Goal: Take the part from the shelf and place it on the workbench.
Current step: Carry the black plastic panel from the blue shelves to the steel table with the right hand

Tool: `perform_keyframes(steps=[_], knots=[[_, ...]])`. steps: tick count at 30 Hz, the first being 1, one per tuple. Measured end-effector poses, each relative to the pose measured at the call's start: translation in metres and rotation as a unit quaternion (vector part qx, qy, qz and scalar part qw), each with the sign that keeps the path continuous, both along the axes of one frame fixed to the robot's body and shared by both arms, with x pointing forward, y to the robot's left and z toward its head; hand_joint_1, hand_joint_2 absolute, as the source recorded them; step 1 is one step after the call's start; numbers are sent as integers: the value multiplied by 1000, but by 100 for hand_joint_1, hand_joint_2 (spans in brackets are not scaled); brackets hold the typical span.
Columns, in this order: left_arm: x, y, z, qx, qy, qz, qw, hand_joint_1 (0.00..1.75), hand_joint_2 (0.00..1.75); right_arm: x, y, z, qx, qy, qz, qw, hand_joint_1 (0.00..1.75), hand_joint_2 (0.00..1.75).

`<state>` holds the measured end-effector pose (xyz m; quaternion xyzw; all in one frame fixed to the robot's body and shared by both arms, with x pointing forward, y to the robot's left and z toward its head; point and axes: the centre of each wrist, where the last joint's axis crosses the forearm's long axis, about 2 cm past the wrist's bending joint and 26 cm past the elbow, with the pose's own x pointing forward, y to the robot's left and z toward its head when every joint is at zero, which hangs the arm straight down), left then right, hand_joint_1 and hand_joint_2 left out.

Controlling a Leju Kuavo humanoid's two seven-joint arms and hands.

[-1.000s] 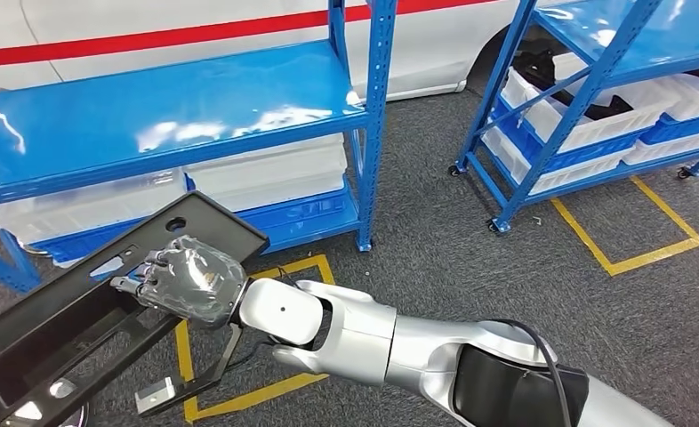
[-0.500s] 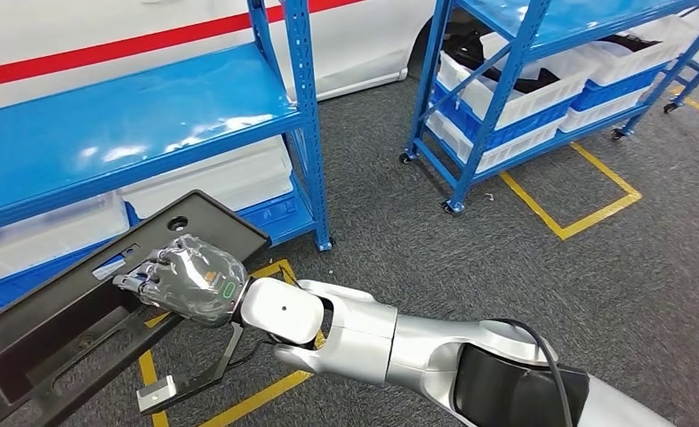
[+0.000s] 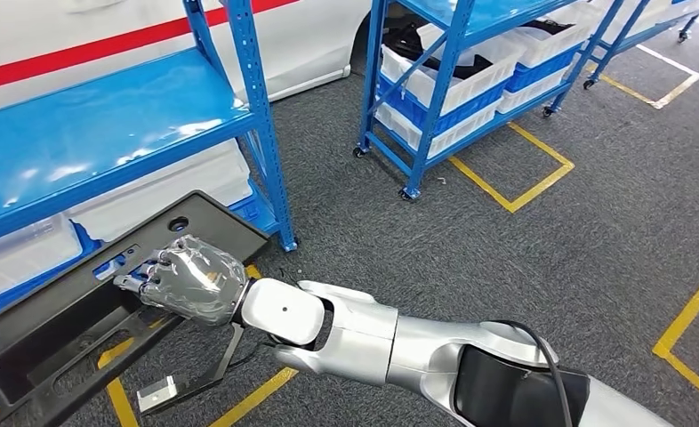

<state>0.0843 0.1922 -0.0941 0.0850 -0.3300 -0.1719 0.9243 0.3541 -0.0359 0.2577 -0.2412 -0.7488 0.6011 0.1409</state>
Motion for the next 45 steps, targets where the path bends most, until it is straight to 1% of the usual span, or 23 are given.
perform_keyframes(steps=[6, 26, 36, 45], knots=[[3, 0, 1, 1, -3, -1, 1000, 0, 175, 1, 0, 2, 0, -3, -2, 1000, 175, 175], [-4, 2, -1, 7, 2, 6, 1000, 0, 175, -3, 6, 6, 5, -8, 1, 1000, 175, 175], [-1, 2, 0, 7, -1, 7, 1000, 0, 175, -2, 6, 7, 7, -10, -3, 1000, 175, 175], [-4, 4, -1, 10, 2, 10, 1000, 0, 175, -3, 6, 6, 10, -9, -4, 1000, 175, 175]])
